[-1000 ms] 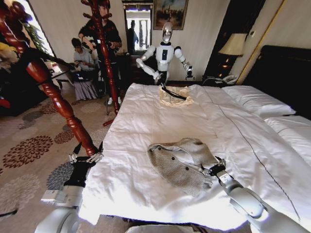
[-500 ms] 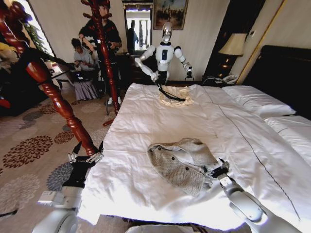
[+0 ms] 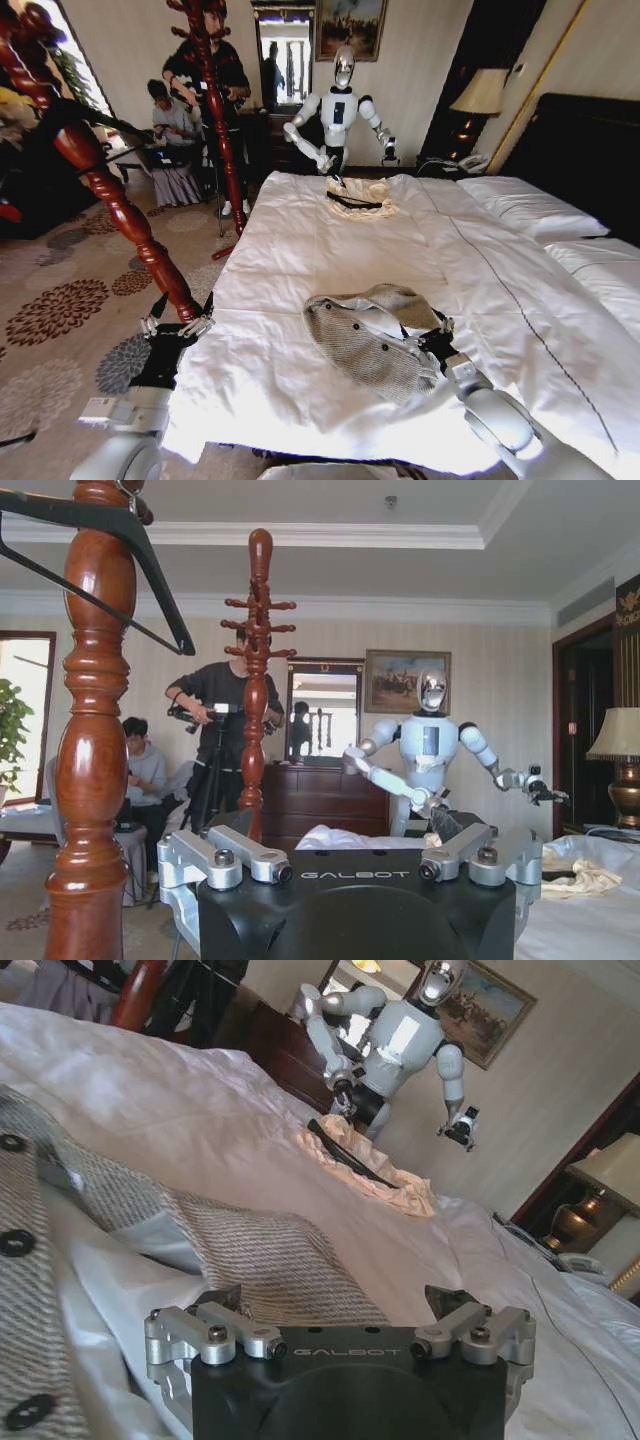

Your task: Pick up the clothes from the bed and hang them on the clothes hanger.

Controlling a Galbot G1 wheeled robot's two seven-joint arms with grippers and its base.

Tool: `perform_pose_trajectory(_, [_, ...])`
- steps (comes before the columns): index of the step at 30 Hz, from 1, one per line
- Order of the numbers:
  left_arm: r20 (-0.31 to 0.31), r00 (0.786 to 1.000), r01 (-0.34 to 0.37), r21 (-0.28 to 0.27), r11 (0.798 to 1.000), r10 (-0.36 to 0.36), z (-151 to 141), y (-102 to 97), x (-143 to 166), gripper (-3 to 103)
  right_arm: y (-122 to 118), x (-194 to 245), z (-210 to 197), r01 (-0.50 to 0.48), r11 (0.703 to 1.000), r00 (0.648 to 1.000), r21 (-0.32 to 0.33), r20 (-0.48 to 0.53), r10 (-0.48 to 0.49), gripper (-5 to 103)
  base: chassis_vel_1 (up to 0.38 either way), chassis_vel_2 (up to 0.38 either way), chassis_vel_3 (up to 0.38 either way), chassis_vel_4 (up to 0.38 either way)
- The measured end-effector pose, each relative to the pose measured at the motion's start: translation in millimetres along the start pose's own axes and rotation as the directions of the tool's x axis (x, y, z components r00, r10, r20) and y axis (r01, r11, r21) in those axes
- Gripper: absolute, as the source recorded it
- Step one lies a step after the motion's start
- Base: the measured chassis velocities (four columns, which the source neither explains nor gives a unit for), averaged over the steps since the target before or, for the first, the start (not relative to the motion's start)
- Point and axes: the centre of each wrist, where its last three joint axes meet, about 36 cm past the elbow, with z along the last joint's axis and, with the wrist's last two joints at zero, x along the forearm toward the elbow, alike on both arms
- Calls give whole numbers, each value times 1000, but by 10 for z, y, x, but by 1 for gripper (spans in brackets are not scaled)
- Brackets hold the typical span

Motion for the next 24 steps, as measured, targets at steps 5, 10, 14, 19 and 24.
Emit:
perform_pose_trajectory(5, [0, 1000, 1, -2, 1000, -1, 0, -5, 7, 100, -89, -116, 98, -32, 999, 999, 0, -23, 32, 100, 0, 0, 0, 0])
perform_pose_trajectory(10, [1, 1000, 3, -5, 1000, -3, -5, 4, 8, 100, -115, -104, 109, -15, 1000, 999, -2, -32, 15, 100, 0, 0, 0, 0])
perform_pose_trajectory(14, [1, 1000, 8, -3, 1000, -8, 7, 2, 6, 100, -79, -43, 82, 5, 1000, 1000, 6, -22, -5, 100, 0, 0, 0, 0])
perform_pose_trajectory(19, [0, 1000, 11, -3, 1000, -11, 28, 1, -2, 100, -9, 34, 66, 33, 999, 999, -4, -4, -33, 100, 0, 0, 0, 0])
perform_pose_trajectory(24, [-1, 1000, 12, -3, 1000, -12, 37, -5, -2, 100, 79, 145, 62, 131, 991, 991, -40, 24, -130, 100, 0, 0, 0, 0])
